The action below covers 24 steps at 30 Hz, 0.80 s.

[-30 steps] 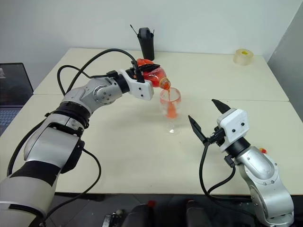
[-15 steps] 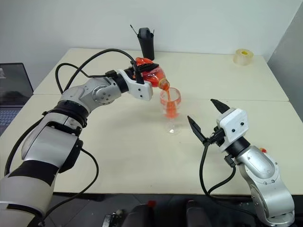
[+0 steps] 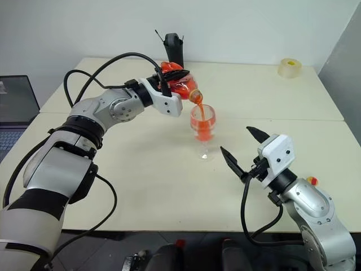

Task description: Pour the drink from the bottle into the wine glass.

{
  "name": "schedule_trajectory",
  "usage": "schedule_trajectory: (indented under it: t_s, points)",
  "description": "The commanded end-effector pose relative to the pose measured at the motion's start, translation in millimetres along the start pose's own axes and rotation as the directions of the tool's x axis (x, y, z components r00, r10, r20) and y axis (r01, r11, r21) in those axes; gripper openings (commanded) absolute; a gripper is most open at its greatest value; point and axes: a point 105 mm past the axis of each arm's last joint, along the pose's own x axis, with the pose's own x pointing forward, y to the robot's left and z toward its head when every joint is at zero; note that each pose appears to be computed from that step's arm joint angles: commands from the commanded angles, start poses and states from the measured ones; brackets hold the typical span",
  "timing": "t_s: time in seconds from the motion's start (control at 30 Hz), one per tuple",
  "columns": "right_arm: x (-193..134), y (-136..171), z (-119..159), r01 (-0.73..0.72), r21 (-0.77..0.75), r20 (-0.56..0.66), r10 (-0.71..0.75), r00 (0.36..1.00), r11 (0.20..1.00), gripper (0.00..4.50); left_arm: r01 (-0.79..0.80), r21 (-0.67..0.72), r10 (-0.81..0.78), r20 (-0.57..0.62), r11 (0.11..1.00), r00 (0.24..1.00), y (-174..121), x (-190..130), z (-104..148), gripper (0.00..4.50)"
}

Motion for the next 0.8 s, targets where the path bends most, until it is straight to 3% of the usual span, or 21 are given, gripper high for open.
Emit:
schedule_trajectory:
  t_s: [0.03, 0.8]
  points:
    - [-3.2, 3.4, 15.2, -0.017, -0.029, 0.044, 0.018, 0.999, 0.999, 4.50, -0.076, 0.059, 0.075, 0.010, 0.995, 0.997, 28.9, 2.4, -0.2, 0.92]
    - [-3.2, 1.3, 16.5, -0.023, -0.029, 0.040, 0.024, 0.999, 0.999, 4.50, -0.100, 0.074, 0.101, -0.010, 0.992, 0.995, 33.4, 1.5, -4.5, 0.92]
